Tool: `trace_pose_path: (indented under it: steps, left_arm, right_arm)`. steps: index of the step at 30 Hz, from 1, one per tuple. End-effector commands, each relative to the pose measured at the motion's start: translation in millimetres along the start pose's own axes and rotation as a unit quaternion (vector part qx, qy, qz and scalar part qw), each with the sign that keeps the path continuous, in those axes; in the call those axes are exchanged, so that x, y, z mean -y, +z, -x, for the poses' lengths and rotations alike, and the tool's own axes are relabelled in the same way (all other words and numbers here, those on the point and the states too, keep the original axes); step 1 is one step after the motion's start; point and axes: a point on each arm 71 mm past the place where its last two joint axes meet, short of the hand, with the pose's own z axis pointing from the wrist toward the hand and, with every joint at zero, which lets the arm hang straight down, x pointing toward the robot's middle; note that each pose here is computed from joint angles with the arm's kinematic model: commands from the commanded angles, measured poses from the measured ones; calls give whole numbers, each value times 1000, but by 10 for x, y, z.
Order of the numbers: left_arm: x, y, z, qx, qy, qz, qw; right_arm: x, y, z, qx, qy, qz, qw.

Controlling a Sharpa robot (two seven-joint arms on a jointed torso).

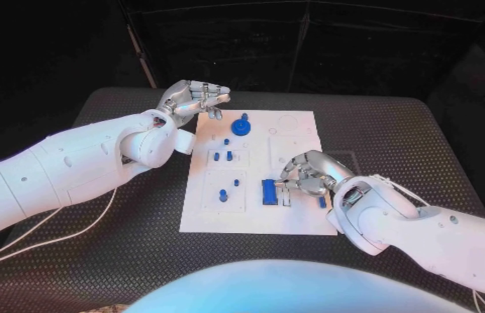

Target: Assemble the parts on the task board

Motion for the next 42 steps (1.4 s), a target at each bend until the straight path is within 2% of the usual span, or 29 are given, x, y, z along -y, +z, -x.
trace_pose_path:
  steps: [1,5,9,14,19,24,30,39,42]
  left_arm:
    - [15,-10,24,1,-1,-2,1000]
    - [13,-16,48,4,0,-1,1000]
    - [10,-11,51,5,1,-1,1000]
    - [7,-3,41,4,0,-1,1000]
    - [5,4,29,3,-1,-1,1000]
    - [1,12,20,2,-1,-1,1000]
    - [-4,17,11,0,-2,1,1000]
    - [-13,19,11,-1,-2,3,1000]
    - [-16,18,16,0,-2,2,1000]
  right_arm:
    - [68,-76,102,16,118,-12,993]
    - [218,-166,201,0,122,-29,992]
    - [382,-226,296,-18,85,-36,996]
    - [559,-274,400,-17,10,-58,998]
    - [670,-313,467,-3,-62,-99,993]
    - [687,-318,451,-12,-99,-118,988]
    - [668,-302,414,-19,-131,-123,984]
    - [616,-289,350,-29,-140,-120,982]
    - [591,-308,286,-32,-139,-114,983]
